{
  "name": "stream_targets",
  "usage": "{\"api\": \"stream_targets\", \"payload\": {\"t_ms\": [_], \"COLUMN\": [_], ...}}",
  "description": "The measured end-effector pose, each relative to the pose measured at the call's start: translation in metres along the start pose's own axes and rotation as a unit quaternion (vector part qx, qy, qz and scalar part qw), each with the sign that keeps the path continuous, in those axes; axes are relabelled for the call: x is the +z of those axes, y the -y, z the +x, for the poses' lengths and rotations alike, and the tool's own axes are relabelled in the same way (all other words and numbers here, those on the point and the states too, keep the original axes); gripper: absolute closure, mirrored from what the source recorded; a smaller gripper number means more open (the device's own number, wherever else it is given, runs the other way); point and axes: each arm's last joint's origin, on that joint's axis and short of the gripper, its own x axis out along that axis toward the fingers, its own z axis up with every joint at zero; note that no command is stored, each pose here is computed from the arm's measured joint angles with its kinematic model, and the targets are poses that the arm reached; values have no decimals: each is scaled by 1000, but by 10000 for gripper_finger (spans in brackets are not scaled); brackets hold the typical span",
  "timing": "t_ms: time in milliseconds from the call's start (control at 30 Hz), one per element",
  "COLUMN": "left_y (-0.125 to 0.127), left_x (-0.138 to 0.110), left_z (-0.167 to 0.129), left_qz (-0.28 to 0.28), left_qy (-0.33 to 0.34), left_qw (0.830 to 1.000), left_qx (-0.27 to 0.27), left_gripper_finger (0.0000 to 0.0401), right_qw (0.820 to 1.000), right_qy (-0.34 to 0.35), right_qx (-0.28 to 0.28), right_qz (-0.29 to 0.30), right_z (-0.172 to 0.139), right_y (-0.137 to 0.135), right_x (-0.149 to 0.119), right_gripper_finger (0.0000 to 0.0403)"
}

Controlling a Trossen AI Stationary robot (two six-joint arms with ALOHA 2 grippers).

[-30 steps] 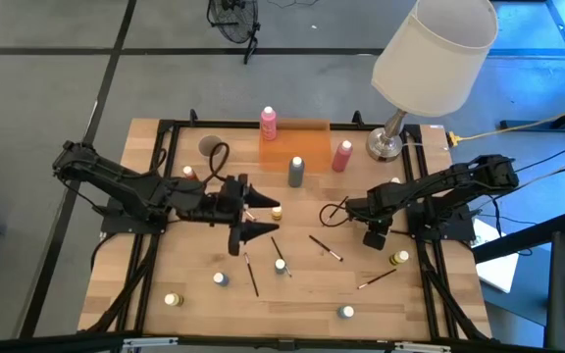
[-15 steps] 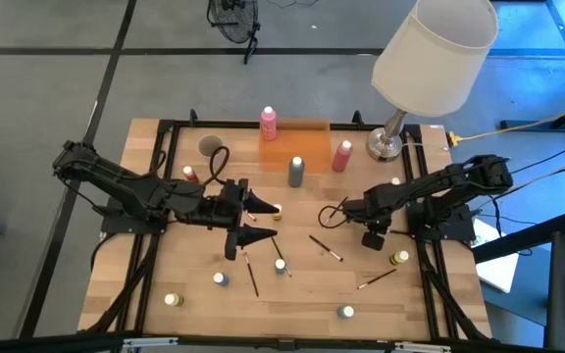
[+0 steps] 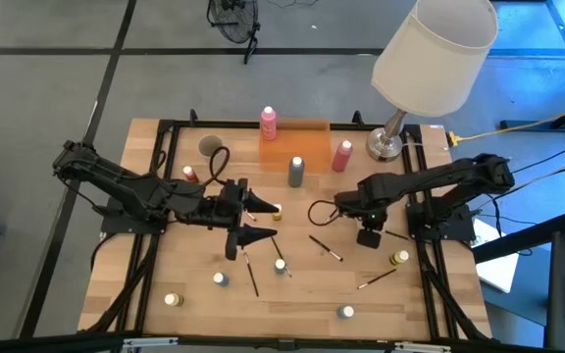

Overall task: Pick & Place Paint Supplies
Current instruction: Put the silver paint brush into the white cup

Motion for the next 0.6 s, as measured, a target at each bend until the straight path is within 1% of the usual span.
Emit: {"api": "stream_targets", "payload": {"t_ms": [67,167,267,333,433,500,600], "left_y": [0,-1,-2,-3,-2,-2,-2], "left_x": [0,0,1,3,10,12,14], "left_z": [0,0,0,0,-1,-1,-2], "left_qz": [2,14,27,30,38,57,92], "left_qy": [2,7,16,32,68,80,91], "left_qw": [1000,1000,999,997,994,991,986], "left_qx": [5,19,41,59,77,86,101], "left_gripper_finger": [127,127,127,127,127,127,127], "right_qw": [1000,997,988,979,955,934,898], "right_qy": [18,63,127,181,273,330,405], "right_qx": [5,9,12,14,29,48,71], "right_qz": [-22,-54,-82,-93,-111,-130,-157], "right_z": [-18,-52,-92,-123,-171,-199,-233], "right_y": [-7,-17,-27,-31,-36,-39,-42], "right_x": [2,3,2,-1,-11,-20,-34], "right_gripper_finger": [401,401,401,402,402,402,402]}}
